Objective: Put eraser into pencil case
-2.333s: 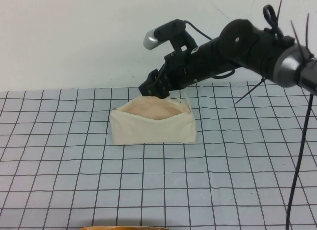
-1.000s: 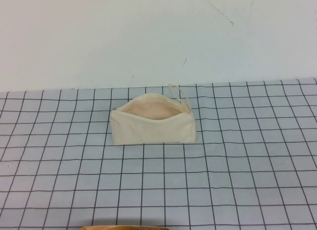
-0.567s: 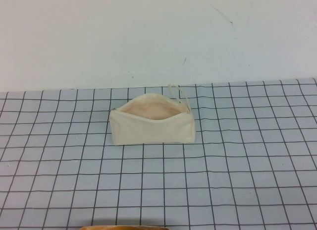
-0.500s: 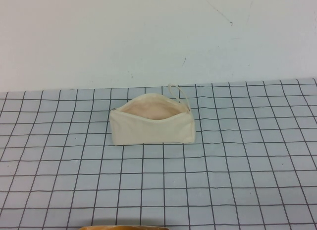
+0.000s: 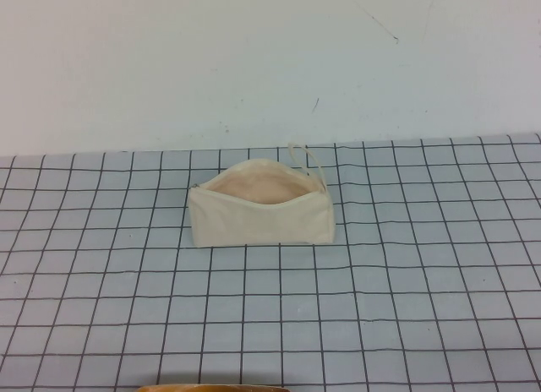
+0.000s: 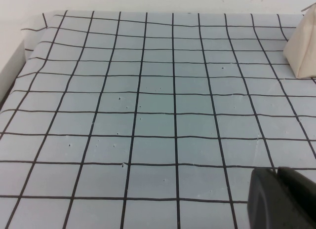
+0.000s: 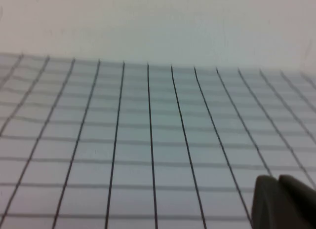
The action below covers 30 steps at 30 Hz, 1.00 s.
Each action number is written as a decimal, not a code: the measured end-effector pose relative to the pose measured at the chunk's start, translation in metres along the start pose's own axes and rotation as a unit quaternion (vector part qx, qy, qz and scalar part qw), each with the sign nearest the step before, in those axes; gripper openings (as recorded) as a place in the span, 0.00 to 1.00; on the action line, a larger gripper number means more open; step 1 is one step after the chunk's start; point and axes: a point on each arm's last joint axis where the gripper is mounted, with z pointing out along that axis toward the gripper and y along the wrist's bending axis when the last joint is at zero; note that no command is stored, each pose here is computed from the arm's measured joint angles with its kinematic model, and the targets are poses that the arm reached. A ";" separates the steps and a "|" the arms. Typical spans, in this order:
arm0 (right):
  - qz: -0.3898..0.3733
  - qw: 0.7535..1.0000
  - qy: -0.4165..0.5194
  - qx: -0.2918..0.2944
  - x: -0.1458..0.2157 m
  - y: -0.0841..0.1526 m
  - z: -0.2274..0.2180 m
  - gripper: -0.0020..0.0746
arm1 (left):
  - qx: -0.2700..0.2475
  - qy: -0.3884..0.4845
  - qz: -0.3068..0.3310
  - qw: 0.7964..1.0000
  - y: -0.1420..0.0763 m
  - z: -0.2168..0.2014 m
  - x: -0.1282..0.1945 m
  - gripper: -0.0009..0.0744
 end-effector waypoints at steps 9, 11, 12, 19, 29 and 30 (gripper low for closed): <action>0.004 0.996 0.079 -0.044 0.015 0.006 -0.003 0.02 | 0.000 0.000 0.000 1.000 0.000 0.000 0.000 0.01; 0.005 0.996 0.079 -0.049 0.015 0.007 -0.003 0.02 | 0.000 0.000 0.000 1.000 0.000 0.000 0.000 0.01; 0.008 0.996 0.080 -0.050 0.015 0.007 -0.003 0.02 | 0.000 0.000 0.000 1.000 0.000 0.000 0.000 0.01; 0.016 0.995 0.082 -0.050 0.015 0.007 -0.003 0.02 | 0.000 0.000 0.000 1.000 0.000 0.000 0.000 0.01; 0.016 0.995 0.082 -0.050 0.015 0.007 -0.003 0.02 | 0.000 0.000 0.000 1.000 0.000 0.000 0.000 0.01; 0.016 0.995 0.082 -0.050 0.015 0.007 -0.003 0.02 | 0.000 0.000 0.000 1.000 0.000 0.000 0.000 0.01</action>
